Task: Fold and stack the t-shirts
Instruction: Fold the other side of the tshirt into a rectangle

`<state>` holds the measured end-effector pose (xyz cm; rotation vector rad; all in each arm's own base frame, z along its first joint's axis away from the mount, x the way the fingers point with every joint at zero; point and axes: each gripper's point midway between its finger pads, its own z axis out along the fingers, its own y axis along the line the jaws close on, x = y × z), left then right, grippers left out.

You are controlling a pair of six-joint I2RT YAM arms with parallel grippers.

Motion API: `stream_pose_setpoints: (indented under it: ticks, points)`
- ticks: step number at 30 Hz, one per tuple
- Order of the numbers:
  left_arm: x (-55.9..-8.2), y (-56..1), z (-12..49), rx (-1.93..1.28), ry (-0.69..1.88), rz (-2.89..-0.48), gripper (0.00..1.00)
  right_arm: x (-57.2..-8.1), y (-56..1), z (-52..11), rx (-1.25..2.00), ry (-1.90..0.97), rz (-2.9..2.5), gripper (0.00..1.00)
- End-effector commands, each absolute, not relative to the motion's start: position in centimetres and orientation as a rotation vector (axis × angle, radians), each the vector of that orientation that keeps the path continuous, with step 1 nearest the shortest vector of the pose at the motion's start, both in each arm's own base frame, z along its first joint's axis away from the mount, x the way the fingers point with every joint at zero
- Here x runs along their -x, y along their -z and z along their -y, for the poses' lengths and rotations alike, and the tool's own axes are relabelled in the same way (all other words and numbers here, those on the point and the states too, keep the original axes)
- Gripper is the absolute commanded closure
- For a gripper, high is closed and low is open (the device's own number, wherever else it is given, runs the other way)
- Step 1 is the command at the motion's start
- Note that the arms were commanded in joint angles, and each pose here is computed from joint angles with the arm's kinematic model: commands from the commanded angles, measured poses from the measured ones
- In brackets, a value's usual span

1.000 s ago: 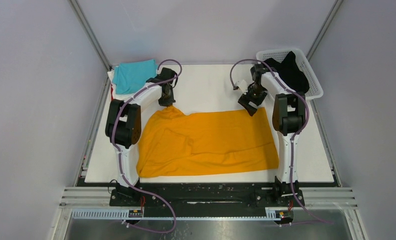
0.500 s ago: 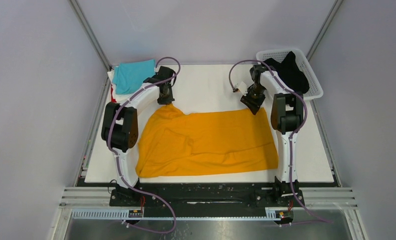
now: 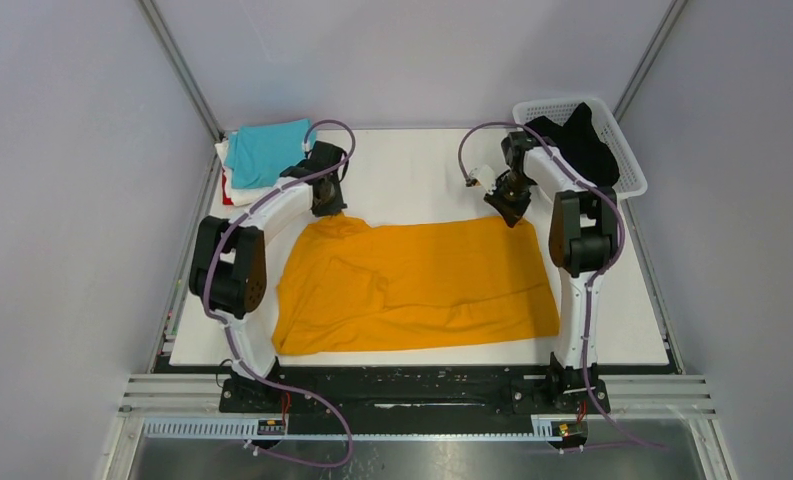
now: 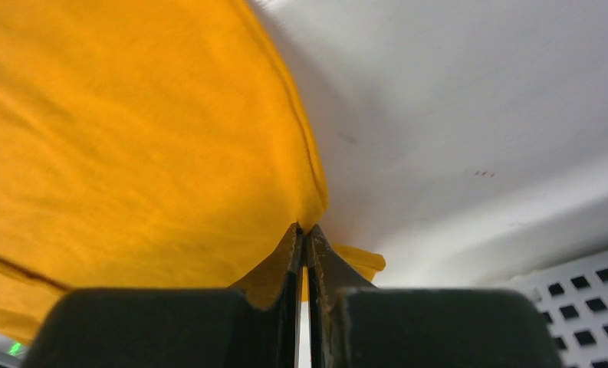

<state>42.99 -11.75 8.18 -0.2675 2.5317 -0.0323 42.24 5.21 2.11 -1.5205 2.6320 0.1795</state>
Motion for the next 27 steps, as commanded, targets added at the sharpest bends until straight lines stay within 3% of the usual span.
stream_pose_setpoints:
  ticks: [1,8,16,27]
  points:
    - [-43.1,-11.6,12.8,0.303,0.117,-2.417,1.00,-42.1,-6.3,-7.8,1.542,-0.125,-2.403,0.95]
    - [-40.3,-11.9,14.0,0.286,0.139,-2.402,1.00,-41.7,-8.7,-8.8,1.428,-0.021,-2.206,0.95]
    - [-36.4,-12.7,13.4,0.309,0.135,-2.371,1.00,-35.5,-8.0,-8.6,1.596,0.023,-2.099,0.97]
    - [-30.0,-13.4,12.2,0.336,0.143,-2.319,1.00,-30.2,-9.0,-8.2,1.573,0.040,-2.006,0.97]
